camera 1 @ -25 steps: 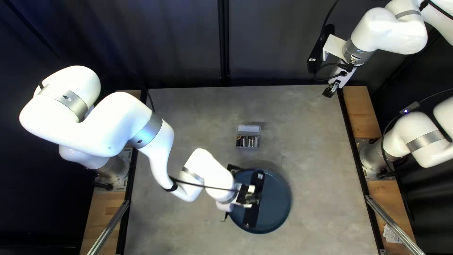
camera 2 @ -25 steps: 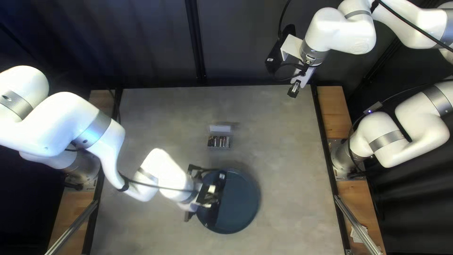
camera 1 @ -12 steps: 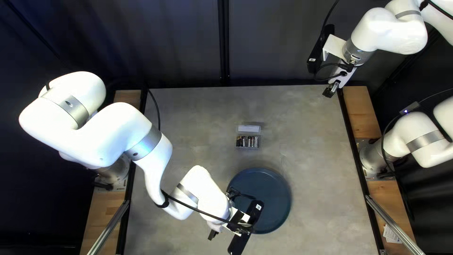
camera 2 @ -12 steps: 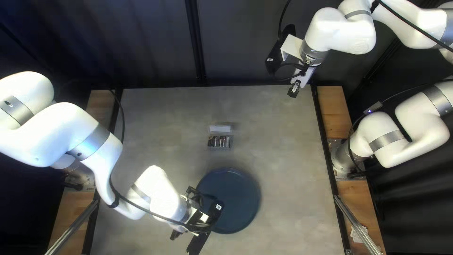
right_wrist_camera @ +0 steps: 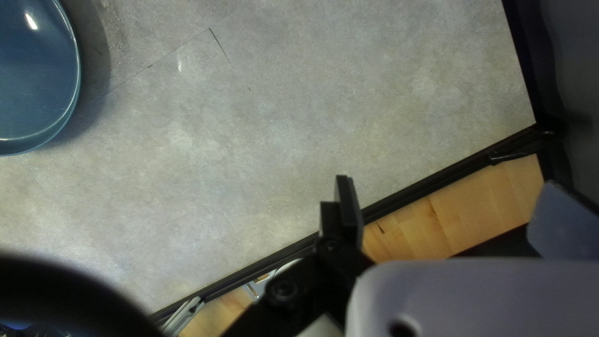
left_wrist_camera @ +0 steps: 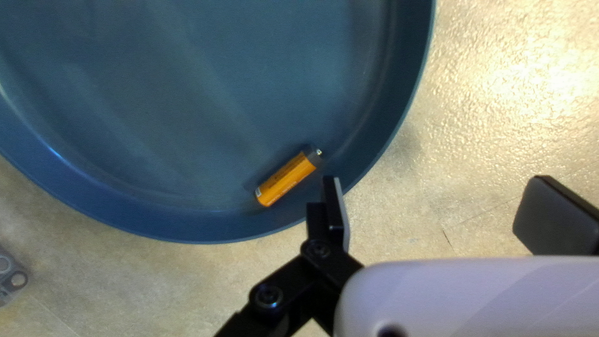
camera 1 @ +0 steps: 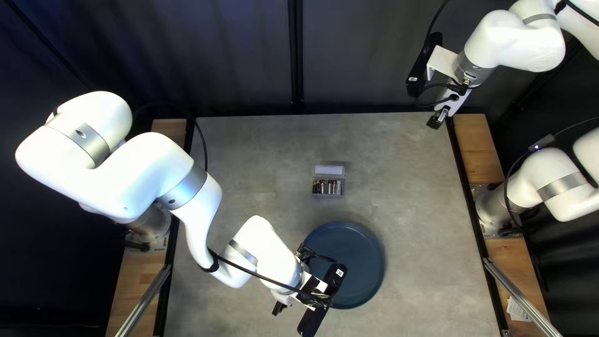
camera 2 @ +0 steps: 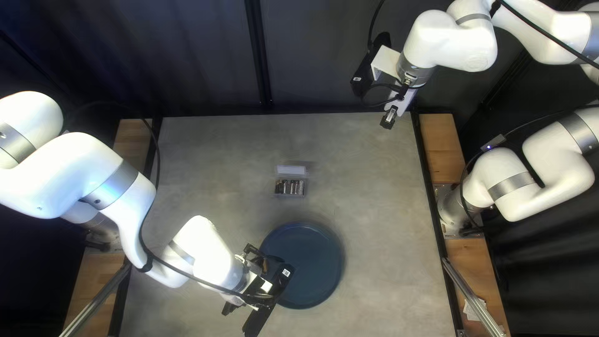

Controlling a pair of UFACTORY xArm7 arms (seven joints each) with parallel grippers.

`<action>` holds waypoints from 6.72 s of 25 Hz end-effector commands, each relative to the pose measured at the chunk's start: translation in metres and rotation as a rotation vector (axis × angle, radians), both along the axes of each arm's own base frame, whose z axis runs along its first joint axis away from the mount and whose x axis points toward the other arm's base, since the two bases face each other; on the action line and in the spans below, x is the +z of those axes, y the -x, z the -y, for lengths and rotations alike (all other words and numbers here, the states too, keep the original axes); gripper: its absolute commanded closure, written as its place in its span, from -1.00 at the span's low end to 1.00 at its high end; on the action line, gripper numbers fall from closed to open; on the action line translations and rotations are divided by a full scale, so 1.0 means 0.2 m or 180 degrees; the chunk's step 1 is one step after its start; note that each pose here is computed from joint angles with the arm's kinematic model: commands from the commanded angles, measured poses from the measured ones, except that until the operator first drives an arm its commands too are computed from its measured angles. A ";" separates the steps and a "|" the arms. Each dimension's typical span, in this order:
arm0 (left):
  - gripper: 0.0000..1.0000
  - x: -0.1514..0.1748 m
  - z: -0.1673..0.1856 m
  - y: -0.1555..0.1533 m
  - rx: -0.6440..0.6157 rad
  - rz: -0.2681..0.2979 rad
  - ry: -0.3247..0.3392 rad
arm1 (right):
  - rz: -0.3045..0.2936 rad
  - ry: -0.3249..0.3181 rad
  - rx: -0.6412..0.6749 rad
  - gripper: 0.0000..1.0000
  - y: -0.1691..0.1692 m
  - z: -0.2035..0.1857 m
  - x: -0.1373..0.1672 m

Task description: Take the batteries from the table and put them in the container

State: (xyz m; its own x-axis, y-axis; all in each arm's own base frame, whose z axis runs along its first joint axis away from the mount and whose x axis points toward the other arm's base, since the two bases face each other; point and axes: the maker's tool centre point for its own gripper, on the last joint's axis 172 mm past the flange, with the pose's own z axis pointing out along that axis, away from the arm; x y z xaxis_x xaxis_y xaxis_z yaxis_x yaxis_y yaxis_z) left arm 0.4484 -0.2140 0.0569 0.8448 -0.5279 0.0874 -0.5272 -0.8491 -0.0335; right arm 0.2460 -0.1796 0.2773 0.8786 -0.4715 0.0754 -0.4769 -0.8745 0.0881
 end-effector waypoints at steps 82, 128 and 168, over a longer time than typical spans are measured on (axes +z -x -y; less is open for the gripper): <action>-1.00 0.14 0.08 -0.27 -0.1210 0.0056 -0.0307 | 0.0000 0.0000 0.0000 -1.00 0.00 0.00 0.00; -1.00 -0.07 -0.18 -0.89 -0.3352 -0.0150 -0.0317 | 0.0000 0.0000 0.0000 -1.00 0.00 0.00 0.00; 0.78 -0.18 -0.24 -0.92 -0.3355 -0.0346 -0.0320 | 0.0000 0.0000 0.0000 -1.00 0.00 0.00 0.00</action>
